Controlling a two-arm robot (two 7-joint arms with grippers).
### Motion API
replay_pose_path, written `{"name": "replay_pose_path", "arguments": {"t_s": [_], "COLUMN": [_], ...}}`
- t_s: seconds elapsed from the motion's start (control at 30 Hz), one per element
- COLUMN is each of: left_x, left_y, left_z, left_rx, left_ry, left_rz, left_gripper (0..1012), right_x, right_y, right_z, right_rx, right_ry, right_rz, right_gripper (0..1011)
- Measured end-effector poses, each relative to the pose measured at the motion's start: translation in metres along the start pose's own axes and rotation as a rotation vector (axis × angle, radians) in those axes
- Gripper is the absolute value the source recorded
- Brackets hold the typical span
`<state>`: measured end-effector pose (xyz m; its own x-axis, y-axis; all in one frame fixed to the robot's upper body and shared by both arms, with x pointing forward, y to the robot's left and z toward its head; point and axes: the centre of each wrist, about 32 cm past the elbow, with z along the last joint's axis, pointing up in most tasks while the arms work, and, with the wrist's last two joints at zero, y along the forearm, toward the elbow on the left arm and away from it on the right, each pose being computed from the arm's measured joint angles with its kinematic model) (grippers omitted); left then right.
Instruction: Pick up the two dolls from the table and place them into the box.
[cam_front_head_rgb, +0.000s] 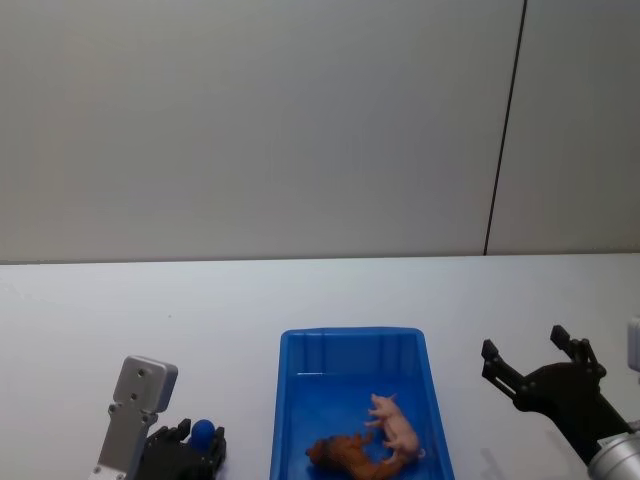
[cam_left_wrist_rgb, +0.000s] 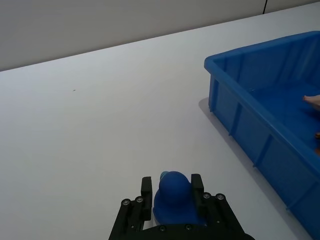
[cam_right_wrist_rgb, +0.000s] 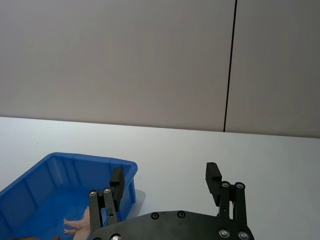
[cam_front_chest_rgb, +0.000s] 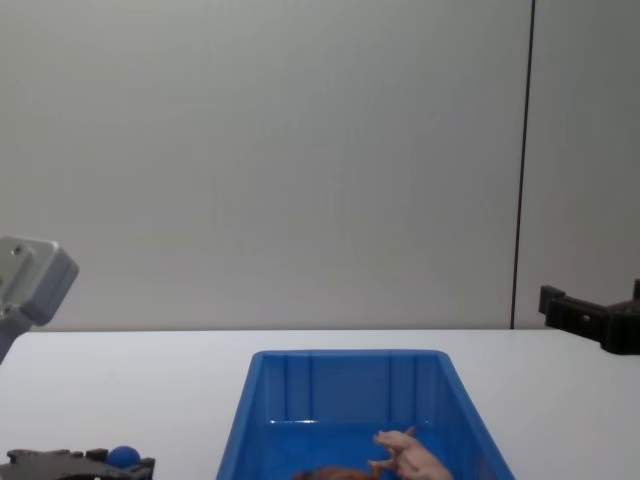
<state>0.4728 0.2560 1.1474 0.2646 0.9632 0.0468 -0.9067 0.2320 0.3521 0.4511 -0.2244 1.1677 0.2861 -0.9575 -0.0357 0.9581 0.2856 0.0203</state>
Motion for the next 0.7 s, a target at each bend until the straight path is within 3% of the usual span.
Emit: {"name": "replay_pose_path", "arguments": {"t_s": [0.23,0.4,0.57,0.7], "left_x": [0.0007,0.0003,-0.0008,-0.0023], "left_y": [0.0008,0.0027,0.006,0.0088], "left_z": [-0.0015,0.0017,0.0103,0.0218], "left_rx": [-0.008,-0.031,-0.075,-0.125], "left_ry": [-0.005,-0.014,-0.035,-0.06], "left_rz": [0.004,0.002,-0.01,-0.033], "left_gripper": [312,272,239,218], "right_x": [0.0,0.0,0.0,0.0], "right_y": [0.0,0.0,0.0,0.0], "right_z": [0.0,0.0,0.0,0.0], "right_rx": [0.0,0.0,0.0,0.0], "right_ry": [0.0,0.0,0.0,0.0], "right_rz": [0.0,0.0,0.0,0.0], "right_gripper": [1001,1001,1001,1001]}}
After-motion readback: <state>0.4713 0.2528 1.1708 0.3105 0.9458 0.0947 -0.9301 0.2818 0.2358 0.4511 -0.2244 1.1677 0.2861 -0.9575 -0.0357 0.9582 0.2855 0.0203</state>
